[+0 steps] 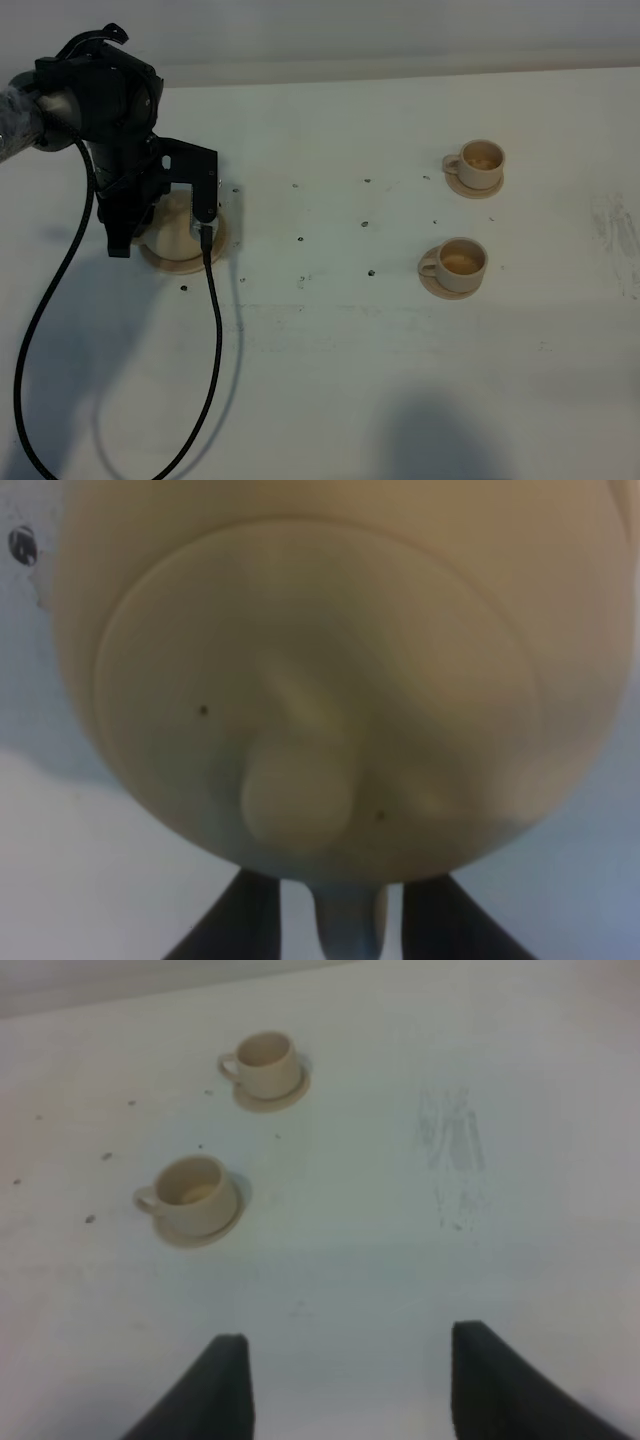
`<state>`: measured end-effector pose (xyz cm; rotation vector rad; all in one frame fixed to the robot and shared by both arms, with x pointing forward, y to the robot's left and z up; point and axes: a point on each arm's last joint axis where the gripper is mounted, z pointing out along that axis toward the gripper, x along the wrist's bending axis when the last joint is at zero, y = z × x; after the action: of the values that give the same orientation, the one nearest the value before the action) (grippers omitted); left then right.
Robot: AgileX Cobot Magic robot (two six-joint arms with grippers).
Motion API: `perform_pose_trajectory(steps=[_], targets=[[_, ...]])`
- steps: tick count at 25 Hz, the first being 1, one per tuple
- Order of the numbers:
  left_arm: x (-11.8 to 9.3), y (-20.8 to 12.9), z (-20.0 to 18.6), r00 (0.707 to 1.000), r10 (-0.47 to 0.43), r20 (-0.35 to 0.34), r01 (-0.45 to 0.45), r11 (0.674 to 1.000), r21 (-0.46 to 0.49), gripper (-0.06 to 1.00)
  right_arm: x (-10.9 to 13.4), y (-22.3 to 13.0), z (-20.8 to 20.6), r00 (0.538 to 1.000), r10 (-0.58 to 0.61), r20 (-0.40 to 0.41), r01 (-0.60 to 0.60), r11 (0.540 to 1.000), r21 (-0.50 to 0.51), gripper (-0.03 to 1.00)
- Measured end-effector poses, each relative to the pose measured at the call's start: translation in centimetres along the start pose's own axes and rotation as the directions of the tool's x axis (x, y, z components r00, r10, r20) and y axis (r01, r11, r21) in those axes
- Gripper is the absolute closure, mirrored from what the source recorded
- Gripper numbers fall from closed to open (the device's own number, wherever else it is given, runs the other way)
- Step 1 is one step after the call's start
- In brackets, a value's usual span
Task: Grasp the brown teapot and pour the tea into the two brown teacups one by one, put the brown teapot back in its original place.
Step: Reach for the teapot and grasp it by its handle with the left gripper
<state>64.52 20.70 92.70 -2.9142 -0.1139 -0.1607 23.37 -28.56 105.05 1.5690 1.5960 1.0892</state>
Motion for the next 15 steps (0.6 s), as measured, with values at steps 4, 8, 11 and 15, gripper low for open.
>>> perform_pose_trajectory(steps=[4,8,11,15], targets=[[0.0,0.0,0.1,1.0,0.0,0.002,0.0,1.0,0.001,0.81,0.0,0.0,0.0,1.0,0.0,0.0,0.0,1.0,0.0,0.5],[0.1,0.0,0.1,1.0,0.007,-0.003,-0.007,1.0,0.0,0.83,0.0,0.0,0.0,1.0,0.0,0.0,0.0,1.0,0.0,0.5],[0.1,0.0,0.0,1.0,0.014,-0.005,-0.014,1.0,0.0,0.83,0.0,0.0,0.0,1.0,0.001,0.0,-0.001,1.0,0.0,0.5],[0.1,-0.3,-1.0,1.0,-0.006,-0.022,0.006,0.999,-0.037,0.83,0.0,0.0,0.0,1.0,0.001,0.0,-0.001,1.0,0.0,0.5]])
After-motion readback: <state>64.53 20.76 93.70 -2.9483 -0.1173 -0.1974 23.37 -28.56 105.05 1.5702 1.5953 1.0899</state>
